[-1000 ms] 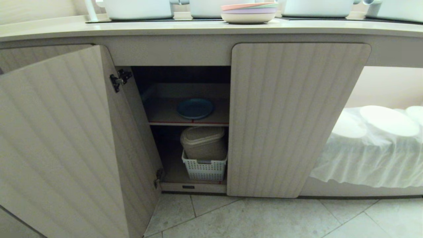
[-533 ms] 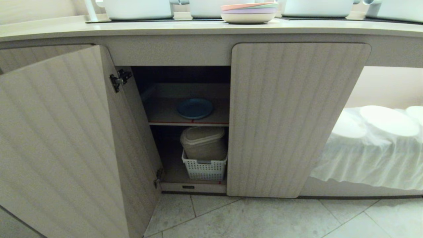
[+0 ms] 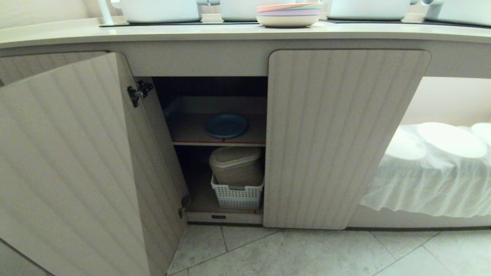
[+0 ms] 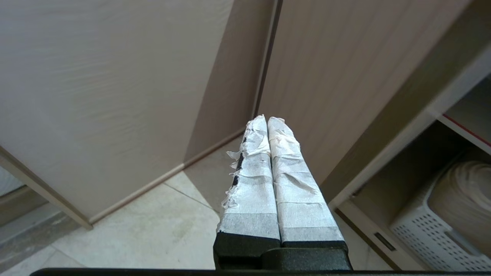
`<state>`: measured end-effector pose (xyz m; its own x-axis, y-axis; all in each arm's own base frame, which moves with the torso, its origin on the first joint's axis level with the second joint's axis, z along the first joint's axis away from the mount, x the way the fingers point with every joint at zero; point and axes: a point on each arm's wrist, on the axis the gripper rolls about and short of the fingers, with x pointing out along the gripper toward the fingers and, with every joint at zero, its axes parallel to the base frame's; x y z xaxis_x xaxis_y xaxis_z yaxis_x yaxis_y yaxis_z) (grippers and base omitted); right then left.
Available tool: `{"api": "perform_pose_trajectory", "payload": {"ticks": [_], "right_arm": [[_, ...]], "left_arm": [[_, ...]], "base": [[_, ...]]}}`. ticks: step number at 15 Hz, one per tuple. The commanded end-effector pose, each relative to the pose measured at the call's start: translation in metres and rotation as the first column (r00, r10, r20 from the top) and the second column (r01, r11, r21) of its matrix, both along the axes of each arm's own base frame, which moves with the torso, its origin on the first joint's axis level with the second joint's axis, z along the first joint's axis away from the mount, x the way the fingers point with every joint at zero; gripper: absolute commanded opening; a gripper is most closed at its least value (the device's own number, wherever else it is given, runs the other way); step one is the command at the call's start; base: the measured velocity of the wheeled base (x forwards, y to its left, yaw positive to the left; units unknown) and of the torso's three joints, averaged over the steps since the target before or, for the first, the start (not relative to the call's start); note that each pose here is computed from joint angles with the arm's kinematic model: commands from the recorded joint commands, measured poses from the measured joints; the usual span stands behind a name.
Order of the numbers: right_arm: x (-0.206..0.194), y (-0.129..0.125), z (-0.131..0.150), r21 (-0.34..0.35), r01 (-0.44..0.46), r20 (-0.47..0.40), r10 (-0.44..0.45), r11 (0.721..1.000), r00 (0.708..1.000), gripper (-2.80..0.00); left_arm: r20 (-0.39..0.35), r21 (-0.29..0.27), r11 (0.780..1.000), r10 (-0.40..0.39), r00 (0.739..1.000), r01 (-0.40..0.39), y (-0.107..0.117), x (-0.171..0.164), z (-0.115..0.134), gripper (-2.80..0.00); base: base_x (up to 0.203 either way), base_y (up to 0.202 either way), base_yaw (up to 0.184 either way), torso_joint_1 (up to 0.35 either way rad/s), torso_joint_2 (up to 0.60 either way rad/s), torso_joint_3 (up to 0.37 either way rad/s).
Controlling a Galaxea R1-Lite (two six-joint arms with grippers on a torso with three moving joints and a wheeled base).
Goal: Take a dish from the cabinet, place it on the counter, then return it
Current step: Close the cabinet door
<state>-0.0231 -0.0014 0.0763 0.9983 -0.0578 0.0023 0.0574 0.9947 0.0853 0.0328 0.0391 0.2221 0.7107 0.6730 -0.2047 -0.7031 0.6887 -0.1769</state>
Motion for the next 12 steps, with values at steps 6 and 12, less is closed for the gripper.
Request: {"api": "perform_pose_trajectory", "payload": {"ticks": [6,12], "right_arm": [[0.000,0.000,0.000,0.001,0.000,0.000,0.000,1.000,1.000,-2.80],[0.000,0.000,0.000,0.001,0.000,0.001,0.000,1.000,1.000,-2.80]], "left_arm": [[-0.022,-0.084,0.996,-0.035,0.999,0.033,0.031,0.016,0.026,-2.80],[-0.081,-0.148,0.981,-0.142,0.987,0.128,0.058,0.029,0.019,-2.80]], "base": [[0.000,0.000,0.000,0.000,0.00,0.000],[0.000,0.000,0.000,0.000,0.00,0.000]]}}
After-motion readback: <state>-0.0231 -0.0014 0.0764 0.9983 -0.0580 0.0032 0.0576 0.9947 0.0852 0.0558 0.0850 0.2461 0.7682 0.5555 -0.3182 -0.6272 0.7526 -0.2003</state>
